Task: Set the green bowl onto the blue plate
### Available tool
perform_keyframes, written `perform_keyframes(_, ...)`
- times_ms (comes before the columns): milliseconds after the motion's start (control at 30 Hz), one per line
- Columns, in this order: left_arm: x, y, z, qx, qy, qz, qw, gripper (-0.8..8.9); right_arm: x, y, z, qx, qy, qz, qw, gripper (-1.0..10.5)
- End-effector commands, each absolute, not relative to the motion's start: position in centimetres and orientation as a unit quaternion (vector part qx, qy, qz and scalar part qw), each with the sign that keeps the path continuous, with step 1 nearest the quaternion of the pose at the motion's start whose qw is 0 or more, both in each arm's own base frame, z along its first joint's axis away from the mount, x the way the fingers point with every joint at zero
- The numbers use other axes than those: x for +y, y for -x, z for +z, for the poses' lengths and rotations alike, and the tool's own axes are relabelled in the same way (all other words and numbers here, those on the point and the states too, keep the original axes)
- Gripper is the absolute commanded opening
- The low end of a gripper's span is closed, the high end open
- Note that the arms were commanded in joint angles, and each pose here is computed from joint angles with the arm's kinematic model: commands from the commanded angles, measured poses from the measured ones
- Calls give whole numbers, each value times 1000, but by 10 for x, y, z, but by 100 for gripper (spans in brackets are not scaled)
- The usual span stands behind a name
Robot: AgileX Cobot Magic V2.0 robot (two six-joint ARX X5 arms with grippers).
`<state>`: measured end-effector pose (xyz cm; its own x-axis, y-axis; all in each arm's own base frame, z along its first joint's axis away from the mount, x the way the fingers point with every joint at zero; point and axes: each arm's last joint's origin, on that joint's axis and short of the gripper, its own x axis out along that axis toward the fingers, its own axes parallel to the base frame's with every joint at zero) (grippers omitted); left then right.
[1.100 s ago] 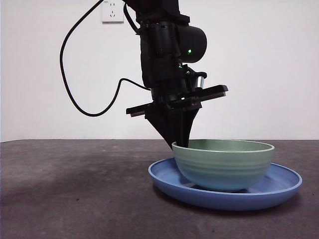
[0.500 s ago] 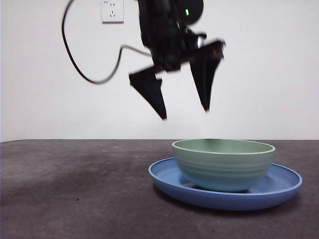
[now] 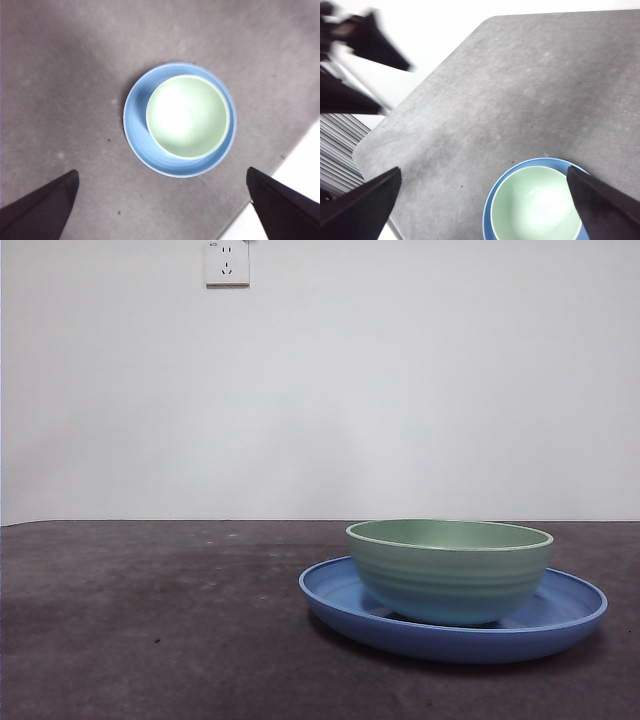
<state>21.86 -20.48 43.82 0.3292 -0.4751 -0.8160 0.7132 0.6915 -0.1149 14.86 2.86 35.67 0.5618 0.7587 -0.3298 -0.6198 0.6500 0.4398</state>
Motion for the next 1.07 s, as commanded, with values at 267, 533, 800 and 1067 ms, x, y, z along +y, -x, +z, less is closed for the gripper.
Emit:
perform_keyframes(267, -142, -149, 430, 313, -104, -400, 855, 598, 29, -149, 362, 243, -136, 399, 874, 632)
perform_keyframes(533, -104, -108, 379, 238, -61, -406, 880, 598, 29, -149, 362, 243, -136, 399, 874, 632)
perform_keyframes(800, -83, -85, 339, 233, 1, -396, 888, 594, 29, -149, 362, 244, -136, 399, 874, 632)
perform_keyframes(1067, -77, -78, 339, 219, 5, -398, 891, 594, 29, -148, 361, 253, -140, 397, 871, 632)
